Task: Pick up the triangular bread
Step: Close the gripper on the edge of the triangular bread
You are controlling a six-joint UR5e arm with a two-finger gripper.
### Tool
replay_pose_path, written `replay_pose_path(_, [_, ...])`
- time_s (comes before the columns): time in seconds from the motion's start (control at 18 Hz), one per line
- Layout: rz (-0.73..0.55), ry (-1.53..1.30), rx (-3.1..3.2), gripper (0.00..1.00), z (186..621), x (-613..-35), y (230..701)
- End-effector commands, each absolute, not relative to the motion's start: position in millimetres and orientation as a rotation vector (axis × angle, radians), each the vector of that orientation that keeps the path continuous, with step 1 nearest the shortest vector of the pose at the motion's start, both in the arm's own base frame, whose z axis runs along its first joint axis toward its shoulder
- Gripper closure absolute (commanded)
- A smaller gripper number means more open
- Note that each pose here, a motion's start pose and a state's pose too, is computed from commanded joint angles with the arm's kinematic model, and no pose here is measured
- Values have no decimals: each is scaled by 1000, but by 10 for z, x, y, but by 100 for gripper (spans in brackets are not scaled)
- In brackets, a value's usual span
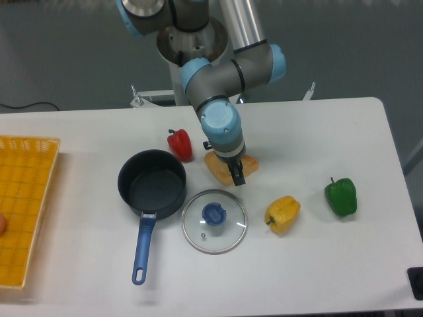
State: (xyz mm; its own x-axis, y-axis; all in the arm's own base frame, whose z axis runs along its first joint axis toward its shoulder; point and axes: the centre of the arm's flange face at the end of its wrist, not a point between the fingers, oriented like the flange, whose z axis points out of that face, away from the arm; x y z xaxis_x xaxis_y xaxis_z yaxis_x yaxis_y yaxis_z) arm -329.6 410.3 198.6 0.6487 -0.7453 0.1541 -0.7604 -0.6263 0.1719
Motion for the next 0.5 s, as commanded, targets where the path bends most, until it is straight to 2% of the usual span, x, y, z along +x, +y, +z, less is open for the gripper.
replay_pose_path(0.11, [99,-1223,2648,19,1986,-3290,4108])
replay_pose_path(0.39, [102,-1210,2651,32,1967,-3282,4120])
replay_pose_path(0.5, [102,-1208,2652,44,1965,-3287,4124])
